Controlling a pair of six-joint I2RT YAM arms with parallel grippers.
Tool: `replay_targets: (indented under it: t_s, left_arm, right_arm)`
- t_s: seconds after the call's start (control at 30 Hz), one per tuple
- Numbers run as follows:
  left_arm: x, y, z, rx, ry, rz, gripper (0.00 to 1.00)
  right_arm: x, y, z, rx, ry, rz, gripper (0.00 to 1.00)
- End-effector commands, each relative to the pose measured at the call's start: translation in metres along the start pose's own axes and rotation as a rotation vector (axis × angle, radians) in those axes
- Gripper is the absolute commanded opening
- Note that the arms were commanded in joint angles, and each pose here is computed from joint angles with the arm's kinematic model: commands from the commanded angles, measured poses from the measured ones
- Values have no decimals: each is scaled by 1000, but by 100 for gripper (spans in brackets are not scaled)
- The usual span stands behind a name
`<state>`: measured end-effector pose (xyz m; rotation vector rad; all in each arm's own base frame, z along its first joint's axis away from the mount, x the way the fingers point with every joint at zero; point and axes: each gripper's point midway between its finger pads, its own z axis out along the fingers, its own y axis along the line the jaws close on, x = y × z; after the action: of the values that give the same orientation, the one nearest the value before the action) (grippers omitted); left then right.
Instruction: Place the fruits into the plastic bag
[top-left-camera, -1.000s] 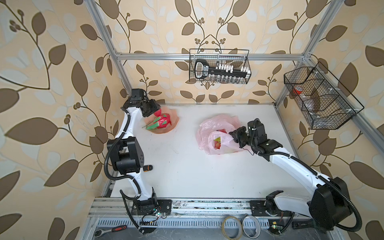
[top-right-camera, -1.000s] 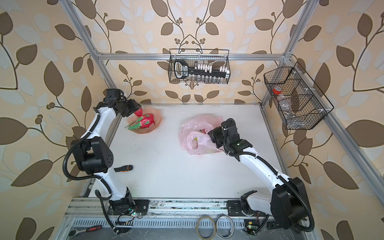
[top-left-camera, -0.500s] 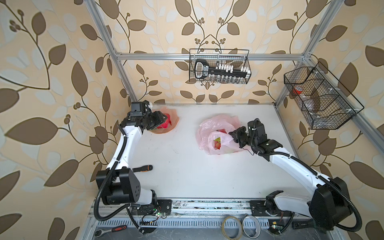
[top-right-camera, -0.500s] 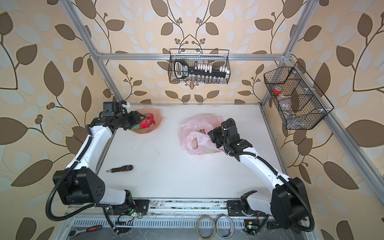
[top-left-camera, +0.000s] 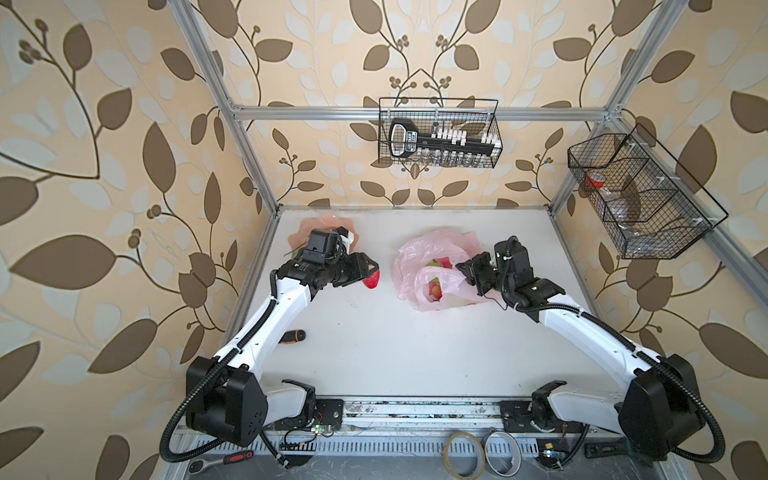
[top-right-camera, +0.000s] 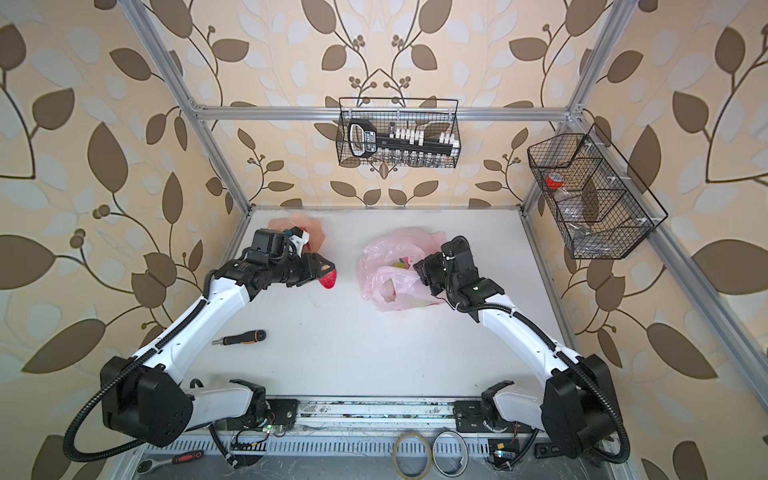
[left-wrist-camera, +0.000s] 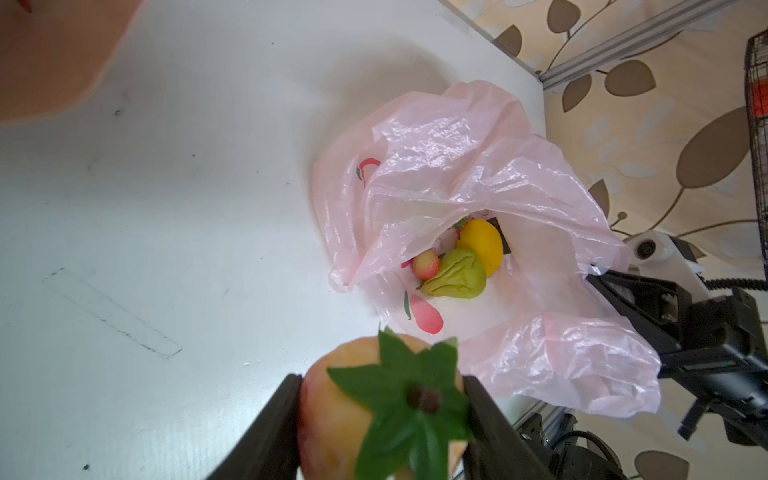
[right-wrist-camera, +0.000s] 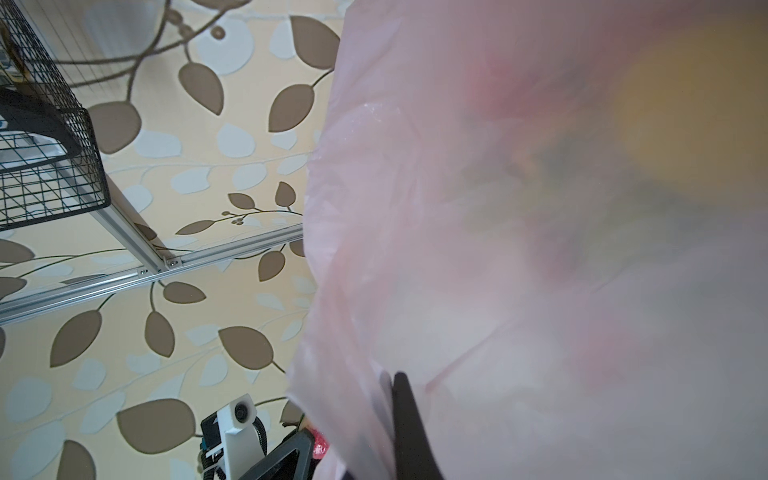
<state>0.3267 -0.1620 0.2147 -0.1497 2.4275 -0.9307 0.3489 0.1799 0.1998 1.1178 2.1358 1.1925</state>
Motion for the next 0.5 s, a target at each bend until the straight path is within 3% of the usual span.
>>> replay_targets:
  t_s: [0.0, 0.47]
  left_arm:
    - [-10, -24, 8, 84, -39, 25, 49]
    - [15, -73, 58, 208, 70, 55, 47]
  right_arm:
    - [3, 13, 1, -21, 12, -6, 0]
    - [8, 14, -2, -24, 3, -9, 0]
